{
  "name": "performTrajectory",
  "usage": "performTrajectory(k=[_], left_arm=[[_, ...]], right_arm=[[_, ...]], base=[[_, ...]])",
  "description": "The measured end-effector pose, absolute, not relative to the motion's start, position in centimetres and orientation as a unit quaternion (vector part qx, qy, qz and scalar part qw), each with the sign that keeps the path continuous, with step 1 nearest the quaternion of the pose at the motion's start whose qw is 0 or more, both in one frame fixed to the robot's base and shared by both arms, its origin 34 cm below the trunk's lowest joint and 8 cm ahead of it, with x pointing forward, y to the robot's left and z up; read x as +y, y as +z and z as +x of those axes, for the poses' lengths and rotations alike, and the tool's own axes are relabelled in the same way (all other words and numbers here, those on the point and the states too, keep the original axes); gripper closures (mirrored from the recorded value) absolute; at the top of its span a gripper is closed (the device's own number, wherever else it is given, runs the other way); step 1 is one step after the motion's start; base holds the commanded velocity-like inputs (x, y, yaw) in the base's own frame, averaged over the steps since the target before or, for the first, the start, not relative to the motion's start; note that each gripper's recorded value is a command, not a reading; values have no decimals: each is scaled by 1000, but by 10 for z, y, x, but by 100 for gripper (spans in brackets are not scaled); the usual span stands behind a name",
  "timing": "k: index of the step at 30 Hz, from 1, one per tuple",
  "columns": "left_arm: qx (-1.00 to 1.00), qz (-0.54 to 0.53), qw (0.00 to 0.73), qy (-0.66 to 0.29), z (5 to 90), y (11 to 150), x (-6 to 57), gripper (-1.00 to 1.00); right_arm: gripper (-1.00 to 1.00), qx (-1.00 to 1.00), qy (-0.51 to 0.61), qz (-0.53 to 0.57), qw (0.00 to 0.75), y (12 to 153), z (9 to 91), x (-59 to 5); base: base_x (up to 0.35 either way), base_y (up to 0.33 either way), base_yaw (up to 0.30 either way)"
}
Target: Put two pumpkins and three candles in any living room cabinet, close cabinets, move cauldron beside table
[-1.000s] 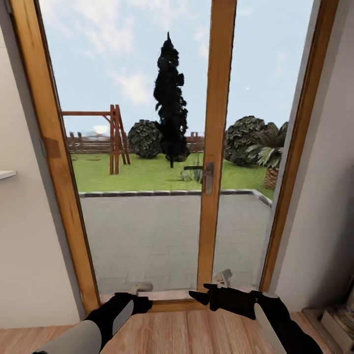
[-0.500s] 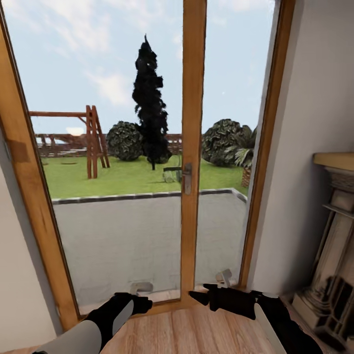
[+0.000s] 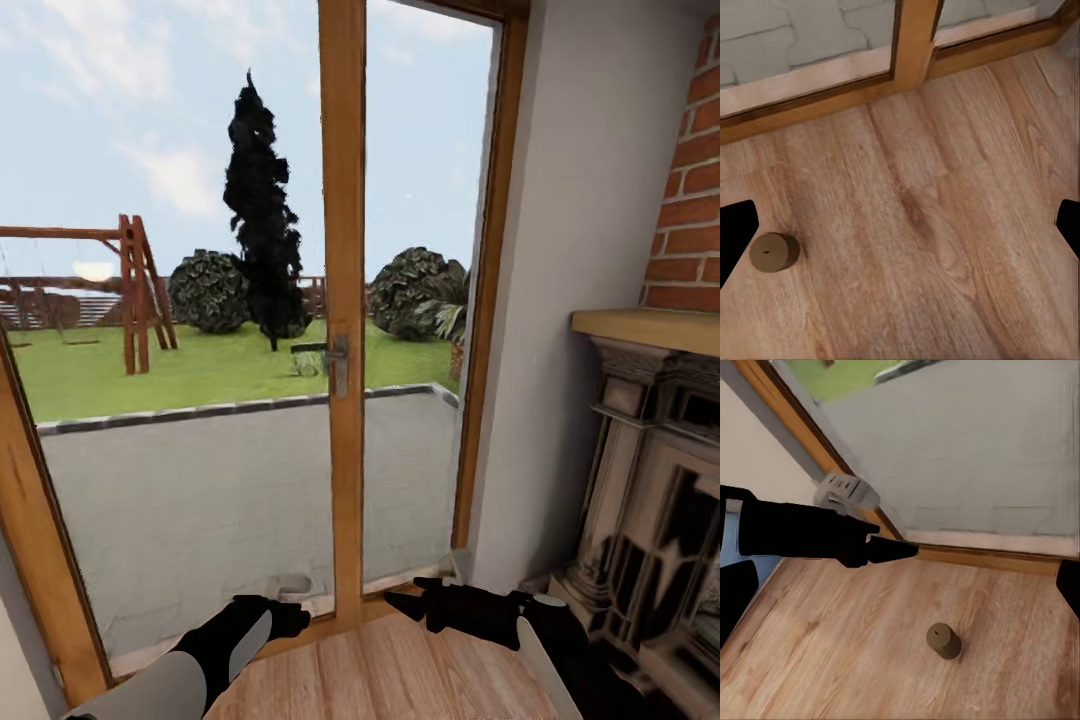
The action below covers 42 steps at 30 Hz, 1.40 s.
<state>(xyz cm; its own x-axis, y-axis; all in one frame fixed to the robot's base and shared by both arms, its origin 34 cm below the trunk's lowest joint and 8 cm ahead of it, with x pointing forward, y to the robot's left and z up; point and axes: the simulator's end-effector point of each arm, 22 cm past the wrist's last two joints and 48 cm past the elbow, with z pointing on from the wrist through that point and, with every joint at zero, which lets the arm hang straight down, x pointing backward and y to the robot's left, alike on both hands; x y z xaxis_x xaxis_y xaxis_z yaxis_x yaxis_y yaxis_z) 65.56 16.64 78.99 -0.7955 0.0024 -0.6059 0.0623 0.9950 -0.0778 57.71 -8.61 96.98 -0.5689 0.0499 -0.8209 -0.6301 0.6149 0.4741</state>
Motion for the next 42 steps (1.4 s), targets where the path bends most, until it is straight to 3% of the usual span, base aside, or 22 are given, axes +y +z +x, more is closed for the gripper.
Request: performTrajectory(k=[42], left_arm=[[941,23,335,-43,660,807,166,-100]], right_arm=[[-100,784,394,-189,440,984,576,-85]], base=[[-57,32,-268]])
